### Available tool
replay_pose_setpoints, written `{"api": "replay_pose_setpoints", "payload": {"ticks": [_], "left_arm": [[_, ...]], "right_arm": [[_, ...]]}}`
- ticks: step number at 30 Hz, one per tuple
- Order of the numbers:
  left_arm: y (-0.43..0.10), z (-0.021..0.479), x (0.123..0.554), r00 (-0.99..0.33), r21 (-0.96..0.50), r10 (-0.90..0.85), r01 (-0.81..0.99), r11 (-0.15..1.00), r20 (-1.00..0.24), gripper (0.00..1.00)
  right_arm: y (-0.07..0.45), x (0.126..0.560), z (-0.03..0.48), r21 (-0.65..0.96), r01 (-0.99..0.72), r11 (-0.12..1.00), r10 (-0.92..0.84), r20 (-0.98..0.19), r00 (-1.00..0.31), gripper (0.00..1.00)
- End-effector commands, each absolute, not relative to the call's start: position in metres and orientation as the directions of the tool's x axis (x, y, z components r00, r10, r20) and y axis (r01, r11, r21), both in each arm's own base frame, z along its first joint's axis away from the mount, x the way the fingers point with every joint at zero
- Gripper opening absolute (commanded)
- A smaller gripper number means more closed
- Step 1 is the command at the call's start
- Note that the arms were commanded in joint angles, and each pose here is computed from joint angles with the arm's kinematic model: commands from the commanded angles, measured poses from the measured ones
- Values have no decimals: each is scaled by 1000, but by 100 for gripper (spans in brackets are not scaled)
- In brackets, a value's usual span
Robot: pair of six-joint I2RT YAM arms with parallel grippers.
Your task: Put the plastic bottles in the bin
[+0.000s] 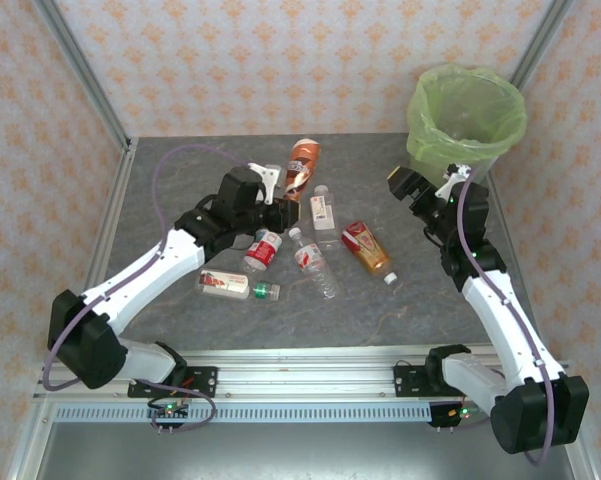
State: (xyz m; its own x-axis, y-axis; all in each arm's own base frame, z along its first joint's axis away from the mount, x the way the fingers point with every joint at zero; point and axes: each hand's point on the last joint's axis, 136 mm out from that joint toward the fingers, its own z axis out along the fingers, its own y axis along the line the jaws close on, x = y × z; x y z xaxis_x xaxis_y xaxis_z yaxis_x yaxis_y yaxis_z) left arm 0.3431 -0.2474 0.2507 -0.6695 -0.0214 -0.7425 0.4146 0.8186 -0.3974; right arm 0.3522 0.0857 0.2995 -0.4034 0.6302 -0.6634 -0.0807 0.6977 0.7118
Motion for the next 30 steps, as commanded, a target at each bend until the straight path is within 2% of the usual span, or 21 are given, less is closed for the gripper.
{"api": "replay_pose_setpoints", "payload": {"ticks": [1, 7, 16, 20, 23, 27, 30], "left_arm": [[-260, 260, 338, -643, -371, 55, 508, 777, -764, 0], [-278, 263, 321, -617, -400, 78, 596, 696, -783, 0], [-294, 272, 302, -595, -408, 120, 671, 619, -795, 0], [-299, 272, 298, -600, -417, 133, 681, 602, -789, 0], [-302, 270, 298, -610, -423, 147, 683, 595, -778, 0], [-307, 268, 294, -615, -438, 159, 696, 569, -772, 0], [-308, 265, 293, -618, -435, 174, 700, 567, -767, 0]], "right_arm": [[100, 355, 315, 757, -152, 636, 663, -636, -395, 99], [139, 350, 316, 770, -230, 595, 621, -623, -476, 99], [183, 349, 340, 843, -345, 413, 636, -539, -552, 99], [194, 352, 336, 843, -353, 405, 616, -537, -577, 99], [213, 344, 345, 822, -442, 360, 559, -569, -603, 99], [229, 351, 330, 814, -426, 395, 511, -580, -634, 99], [236, 353, 334, 809, -456, 372, 506, -588, -631, 98]]}}
